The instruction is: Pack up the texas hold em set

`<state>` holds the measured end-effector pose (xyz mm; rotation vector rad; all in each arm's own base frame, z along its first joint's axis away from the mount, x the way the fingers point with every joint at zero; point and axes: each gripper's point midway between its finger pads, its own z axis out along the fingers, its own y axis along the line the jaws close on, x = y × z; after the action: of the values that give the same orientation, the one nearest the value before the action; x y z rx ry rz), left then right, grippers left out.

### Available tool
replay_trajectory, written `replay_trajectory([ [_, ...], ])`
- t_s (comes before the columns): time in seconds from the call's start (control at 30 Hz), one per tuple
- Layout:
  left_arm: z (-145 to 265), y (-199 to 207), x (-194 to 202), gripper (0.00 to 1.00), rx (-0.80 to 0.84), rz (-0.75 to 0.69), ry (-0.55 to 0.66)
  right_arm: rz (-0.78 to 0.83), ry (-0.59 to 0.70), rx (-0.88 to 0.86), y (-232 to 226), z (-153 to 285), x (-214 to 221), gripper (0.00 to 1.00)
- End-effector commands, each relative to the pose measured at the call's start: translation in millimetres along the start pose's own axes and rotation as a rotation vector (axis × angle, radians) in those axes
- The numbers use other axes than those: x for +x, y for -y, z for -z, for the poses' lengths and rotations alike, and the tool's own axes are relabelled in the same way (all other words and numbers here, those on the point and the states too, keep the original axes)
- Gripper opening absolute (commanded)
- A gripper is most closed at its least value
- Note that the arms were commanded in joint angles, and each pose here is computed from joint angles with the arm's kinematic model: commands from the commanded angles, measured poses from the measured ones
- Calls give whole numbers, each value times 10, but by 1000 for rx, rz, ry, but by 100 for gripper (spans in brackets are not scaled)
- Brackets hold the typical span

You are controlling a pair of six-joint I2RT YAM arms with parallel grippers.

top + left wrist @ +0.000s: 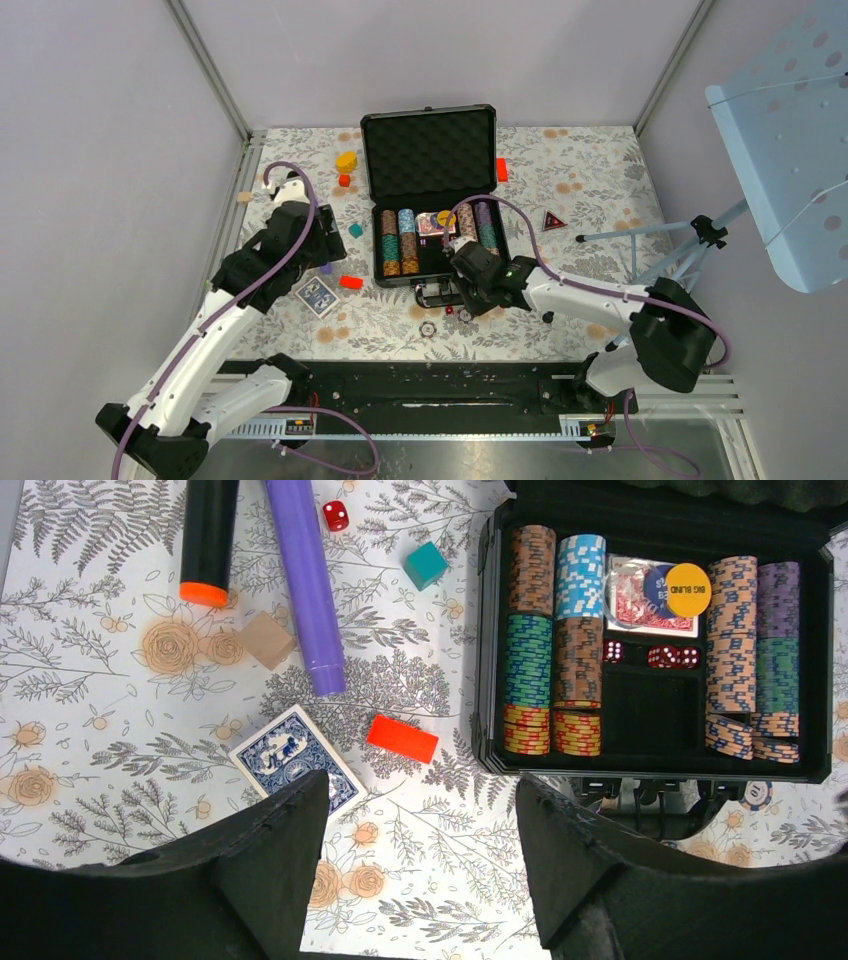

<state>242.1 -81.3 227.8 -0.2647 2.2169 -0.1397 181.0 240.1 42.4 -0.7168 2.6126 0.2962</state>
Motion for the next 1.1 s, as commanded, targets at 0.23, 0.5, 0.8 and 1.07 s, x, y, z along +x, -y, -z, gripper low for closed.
replay_trajectory([
  [0.23,-17,-16,-19,68,8,32,28,6,107,-45,-159,367,-430,41],
  [0.5,-27,-9,9,68,16,39,18,-115,58,-117,-361,94,-360,56],
  [0.8,-45,7,36,68,24,39,7,-58,-17,-138,-521,-158,-190,56],
  [1.07,-51,41,21,68,37,46,6,-17,-59,-93,-463,-343,-119,54],
])
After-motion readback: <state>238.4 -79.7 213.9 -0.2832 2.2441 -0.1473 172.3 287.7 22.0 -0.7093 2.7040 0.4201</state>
